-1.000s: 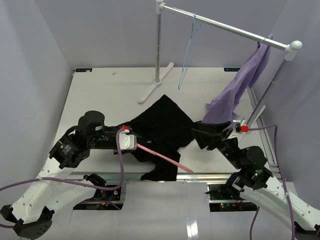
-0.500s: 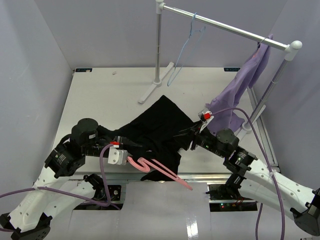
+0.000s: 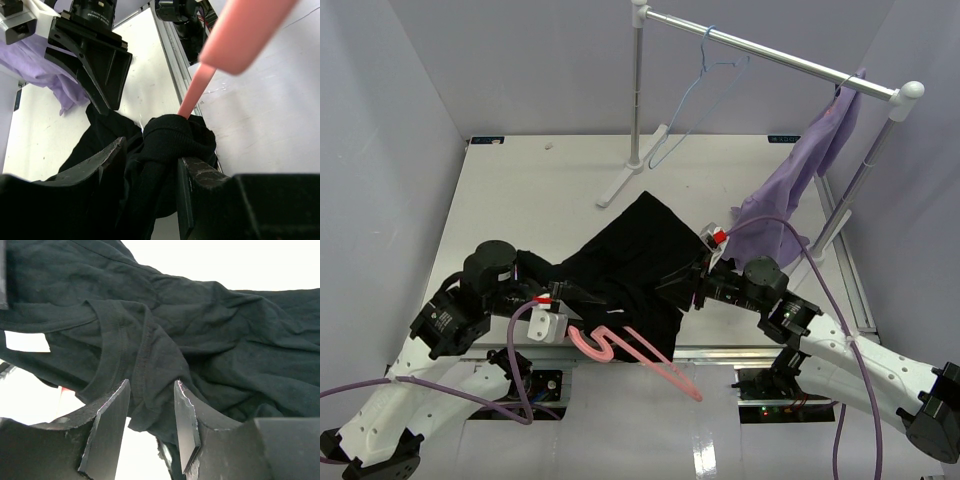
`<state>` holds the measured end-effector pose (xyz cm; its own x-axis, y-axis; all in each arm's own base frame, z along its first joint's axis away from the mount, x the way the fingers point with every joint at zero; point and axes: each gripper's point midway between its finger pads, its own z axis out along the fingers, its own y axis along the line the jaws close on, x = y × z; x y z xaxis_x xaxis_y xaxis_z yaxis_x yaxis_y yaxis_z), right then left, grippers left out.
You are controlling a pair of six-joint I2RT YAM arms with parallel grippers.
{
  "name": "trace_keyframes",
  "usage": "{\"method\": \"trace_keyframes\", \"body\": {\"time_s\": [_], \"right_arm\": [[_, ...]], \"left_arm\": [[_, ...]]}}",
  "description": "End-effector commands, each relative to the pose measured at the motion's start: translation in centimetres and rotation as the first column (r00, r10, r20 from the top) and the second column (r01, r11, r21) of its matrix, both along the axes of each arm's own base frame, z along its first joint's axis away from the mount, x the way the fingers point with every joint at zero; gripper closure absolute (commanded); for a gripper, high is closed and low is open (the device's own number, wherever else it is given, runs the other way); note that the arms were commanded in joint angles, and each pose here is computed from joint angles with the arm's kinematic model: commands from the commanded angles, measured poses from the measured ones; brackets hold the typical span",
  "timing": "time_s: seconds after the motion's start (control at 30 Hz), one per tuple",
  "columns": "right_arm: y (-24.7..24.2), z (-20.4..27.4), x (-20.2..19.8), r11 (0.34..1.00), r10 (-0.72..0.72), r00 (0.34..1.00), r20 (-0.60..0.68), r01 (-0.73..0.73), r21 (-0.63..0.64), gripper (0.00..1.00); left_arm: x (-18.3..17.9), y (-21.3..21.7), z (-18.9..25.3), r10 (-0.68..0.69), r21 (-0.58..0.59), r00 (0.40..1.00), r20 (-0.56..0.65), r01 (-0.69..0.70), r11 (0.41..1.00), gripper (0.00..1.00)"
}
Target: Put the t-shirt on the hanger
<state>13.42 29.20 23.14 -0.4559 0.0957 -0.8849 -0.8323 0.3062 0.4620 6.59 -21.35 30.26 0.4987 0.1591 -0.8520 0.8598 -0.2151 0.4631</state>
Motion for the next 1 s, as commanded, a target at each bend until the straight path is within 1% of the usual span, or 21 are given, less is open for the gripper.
{"method": "trace_keyframes", "body": {"time_s": [0.0,0.13,0.33,0.53,0.77,0.97], "right_arm": [[0.1,2.8,-1.1,0.995,0.043,0.998,0.056,-0.047,0.088,0.53],[-0.1,2.5,-1.4,0.995,0.053,0.997,0.06,-0.058,0.081,0.53],[0.1,1.8,-1.5,0.997,0.062,0.997,0.051,-0.065,0.046,0.54],[0.7,-0.3,-1.1,0.999,0.034,0.999,-0.012,-0.034,-0.038,0.55],[2.7,-1.0,-1.1,0.994,0.068,0.997,-0.031,-0.071,-0.088,0.55],[4.1,0.1,-1.0,0.995,0.071,0.997,0.005,-0.071,-0.068,0.56]], "left_arm": [[-2.0,-0.2,1.0,-0.118,-0.063,0.992,0.052,0.121,0.991,1.0],[-2.6,-0.1,0.7,-0.151,-0.064,0.987,0.051,0.154,0.986,1.0],[-2.5,0.0,0.4,-0.146,-0.053,0.988,0.044,0.148,0.988,1.0],[-2.7,0.1,0.4,-0.148,-0.062,0.987,0.057,0.152,0.987,1.0],[-3.0,0.3,0.4,-0.145,-0.072,0.986,0.076,0.15,0.986,1.0],[-3.0,0.4,0.4,-0.143,-0.085,0.986,0.089,0.151,0.985,1.0]]}}
